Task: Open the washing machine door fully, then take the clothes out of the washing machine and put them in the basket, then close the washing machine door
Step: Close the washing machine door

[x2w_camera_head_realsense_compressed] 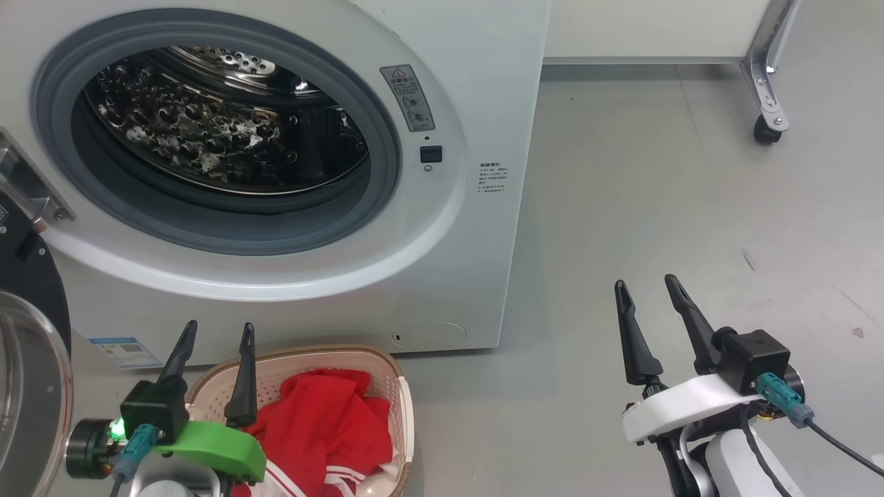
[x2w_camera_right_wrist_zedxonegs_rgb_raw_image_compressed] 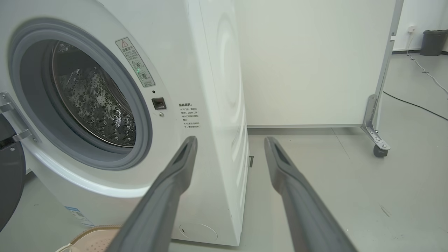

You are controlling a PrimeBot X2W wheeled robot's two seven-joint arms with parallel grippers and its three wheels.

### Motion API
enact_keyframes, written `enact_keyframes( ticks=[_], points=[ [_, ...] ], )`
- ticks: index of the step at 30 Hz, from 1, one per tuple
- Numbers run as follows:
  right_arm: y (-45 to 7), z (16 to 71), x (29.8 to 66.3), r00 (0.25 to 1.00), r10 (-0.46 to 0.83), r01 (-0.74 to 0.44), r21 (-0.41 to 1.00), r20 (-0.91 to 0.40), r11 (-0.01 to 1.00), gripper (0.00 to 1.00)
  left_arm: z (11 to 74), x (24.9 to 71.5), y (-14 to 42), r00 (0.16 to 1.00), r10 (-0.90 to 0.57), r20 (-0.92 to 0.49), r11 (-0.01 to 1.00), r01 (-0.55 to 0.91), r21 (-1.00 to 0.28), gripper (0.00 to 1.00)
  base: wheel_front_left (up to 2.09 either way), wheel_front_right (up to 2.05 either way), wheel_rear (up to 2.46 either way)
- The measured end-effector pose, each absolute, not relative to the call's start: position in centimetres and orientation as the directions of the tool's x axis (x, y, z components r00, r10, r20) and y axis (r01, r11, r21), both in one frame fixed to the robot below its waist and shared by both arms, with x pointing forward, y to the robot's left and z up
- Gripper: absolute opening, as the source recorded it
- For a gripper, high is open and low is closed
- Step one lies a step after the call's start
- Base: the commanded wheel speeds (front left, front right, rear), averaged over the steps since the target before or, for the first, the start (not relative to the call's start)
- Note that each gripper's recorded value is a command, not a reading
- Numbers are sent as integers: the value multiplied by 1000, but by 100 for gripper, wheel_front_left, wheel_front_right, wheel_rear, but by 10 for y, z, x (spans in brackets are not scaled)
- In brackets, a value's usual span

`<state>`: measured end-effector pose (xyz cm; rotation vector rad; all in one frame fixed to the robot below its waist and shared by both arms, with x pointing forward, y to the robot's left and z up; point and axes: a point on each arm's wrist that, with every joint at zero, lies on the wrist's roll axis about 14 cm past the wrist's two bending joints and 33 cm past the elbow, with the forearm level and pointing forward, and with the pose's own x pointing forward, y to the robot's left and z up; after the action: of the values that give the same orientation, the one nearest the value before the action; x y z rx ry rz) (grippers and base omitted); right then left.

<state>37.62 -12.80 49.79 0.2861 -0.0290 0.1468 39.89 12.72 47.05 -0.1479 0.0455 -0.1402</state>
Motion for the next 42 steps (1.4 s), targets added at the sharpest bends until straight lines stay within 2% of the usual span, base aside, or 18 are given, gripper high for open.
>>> enact_keyframes(
  ticks=[42],
  points=[
    [-125,498,374,988,149,-157,279,50,947,100,470,395,119,984,-173,-31,956,160,-247,100,-2,2,0]
  ],
)
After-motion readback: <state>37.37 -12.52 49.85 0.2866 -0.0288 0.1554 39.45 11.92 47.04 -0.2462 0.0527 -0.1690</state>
